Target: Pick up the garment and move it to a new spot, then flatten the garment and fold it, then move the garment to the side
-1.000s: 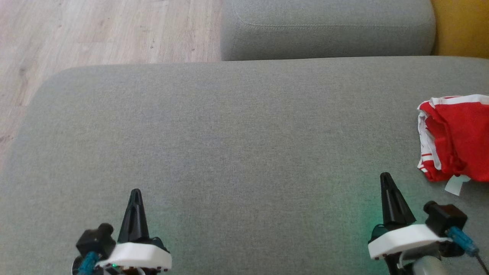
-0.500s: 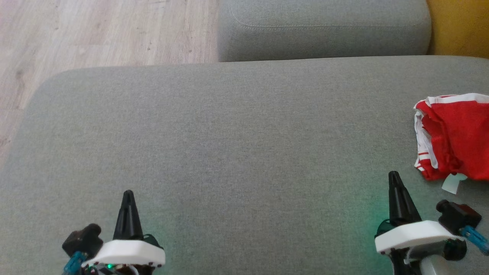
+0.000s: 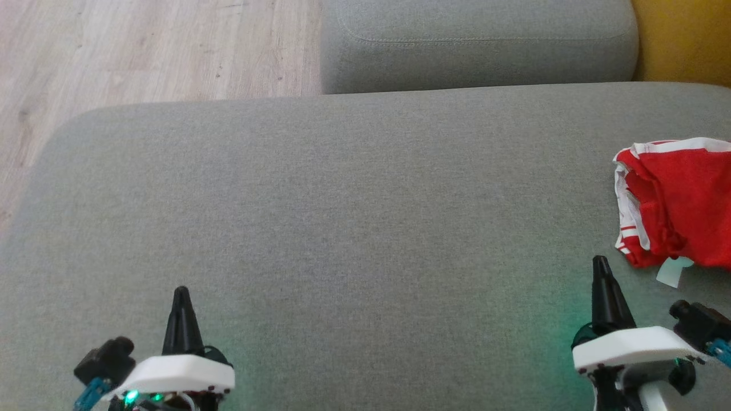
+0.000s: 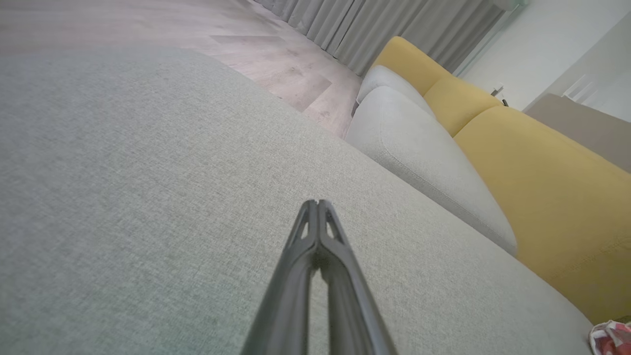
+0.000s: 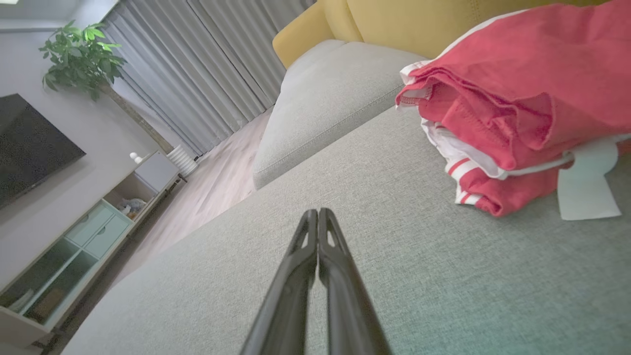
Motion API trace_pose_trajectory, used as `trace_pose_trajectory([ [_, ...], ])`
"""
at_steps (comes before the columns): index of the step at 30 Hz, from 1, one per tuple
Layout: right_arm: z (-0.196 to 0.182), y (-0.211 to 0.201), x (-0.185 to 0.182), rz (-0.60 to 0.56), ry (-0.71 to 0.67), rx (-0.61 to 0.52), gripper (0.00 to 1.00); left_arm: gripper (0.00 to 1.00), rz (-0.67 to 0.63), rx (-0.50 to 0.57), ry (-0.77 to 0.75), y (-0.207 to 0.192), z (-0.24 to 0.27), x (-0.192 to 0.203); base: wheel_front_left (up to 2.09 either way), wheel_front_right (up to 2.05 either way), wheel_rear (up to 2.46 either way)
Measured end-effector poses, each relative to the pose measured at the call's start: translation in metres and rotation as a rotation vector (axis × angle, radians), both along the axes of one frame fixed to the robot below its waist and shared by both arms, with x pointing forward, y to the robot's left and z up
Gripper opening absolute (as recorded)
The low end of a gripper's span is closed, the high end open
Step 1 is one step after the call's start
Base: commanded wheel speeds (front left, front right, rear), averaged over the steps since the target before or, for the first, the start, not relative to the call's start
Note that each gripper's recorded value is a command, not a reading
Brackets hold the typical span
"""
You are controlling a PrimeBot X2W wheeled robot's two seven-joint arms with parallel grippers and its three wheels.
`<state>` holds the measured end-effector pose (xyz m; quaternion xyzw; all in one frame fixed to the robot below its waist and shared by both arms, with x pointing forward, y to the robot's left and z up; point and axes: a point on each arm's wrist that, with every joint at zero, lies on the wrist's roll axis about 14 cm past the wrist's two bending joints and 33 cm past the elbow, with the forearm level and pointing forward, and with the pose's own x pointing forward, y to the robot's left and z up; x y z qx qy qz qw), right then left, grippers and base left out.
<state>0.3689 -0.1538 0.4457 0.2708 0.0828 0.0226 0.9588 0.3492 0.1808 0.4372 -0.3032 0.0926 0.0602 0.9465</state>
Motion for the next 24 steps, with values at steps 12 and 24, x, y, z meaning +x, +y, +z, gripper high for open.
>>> trace_pose_trajectory([
  [12,0.002,-0.009,0.000,-0.055,0.017,0.139,0.00,0.00,0.028,-0.134,-0.001,0.003,0.003,0.004,0.00,0.00,0.00],
  [24,0.002,-0.017,-0.001,-0.099,0.036,0.268,0.00,0.00,0.046,-0.258,0.002,0.004,0.004,0.006,0.00,0.00,0.00],
])
